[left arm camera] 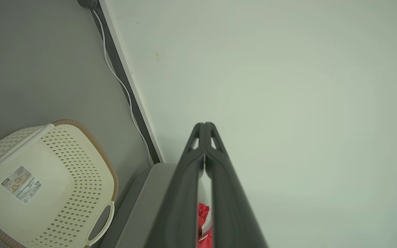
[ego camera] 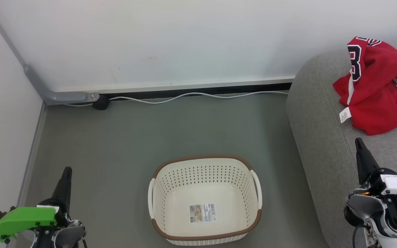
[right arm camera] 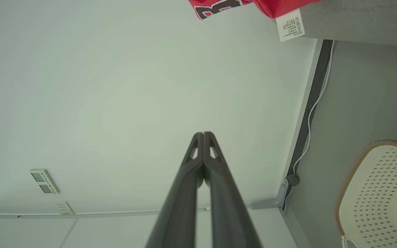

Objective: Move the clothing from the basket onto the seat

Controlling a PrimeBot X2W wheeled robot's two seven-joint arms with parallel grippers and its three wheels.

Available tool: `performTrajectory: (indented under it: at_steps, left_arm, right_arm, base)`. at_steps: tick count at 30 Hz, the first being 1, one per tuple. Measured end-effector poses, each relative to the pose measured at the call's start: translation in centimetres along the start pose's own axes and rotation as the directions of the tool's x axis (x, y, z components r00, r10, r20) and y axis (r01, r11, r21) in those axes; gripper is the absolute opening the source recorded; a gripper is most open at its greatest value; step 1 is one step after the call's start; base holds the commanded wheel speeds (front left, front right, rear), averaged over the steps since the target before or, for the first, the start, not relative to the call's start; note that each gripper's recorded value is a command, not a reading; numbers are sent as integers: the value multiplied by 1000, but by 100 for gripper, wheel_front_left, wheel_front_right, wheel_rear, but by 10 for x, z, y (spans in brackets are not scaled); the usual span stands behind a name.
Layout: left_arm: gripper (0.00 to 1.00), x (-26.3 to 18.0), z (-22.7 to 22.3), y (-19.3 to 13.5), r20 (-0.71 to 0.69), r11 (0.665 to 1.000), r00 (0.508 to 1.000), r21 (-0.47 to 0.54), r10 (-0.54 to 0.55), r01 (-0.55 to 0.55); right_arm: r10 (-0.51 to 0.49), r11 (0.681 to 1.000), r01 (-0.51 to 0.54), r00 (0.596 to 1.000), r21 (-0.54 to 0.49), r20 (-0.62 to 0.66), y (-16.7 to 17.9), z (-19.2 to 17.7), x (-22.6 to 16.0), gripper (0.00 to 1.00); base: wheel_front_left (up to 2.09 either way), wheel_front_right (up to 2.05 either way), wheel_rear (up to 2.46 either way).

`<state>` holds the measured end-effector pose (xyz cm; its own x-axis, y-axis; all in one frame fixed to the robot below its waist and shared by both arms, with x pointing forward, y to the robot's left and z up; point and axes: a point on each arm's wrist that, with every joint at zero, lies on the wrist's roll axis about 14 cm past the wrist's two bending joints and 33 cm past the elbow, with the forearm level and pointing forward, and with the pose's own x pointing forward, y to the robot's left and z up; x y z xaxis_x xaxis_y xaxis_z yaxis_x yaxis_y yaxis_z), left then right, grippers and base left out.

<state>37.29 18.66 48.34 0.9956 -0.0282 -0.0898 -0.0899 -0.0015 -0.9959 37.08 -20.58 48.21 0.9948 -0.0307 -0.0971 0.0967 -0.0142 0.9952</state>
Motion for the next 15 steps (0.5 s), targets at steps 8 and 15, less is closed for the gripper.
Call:
performTrajectory:
  at_steps: [8, 15]
  left_arm:
    - [0, 0, 0, 0, 0, 1000, 1000, 0, 0, 0]
    - [0, 0, 0, 0, 0, 1000, 1000, 0, 0, 0]
  right_arm:
    - [0, 1000, 0, 1000, 2, -1, 0, 0, 0, 0]
    - [3, 1000, -3, 1000, 2, 0, 0, 0, 0, 0]
  base:
    - [0, 0, 0]
    - [0, 0, 0]
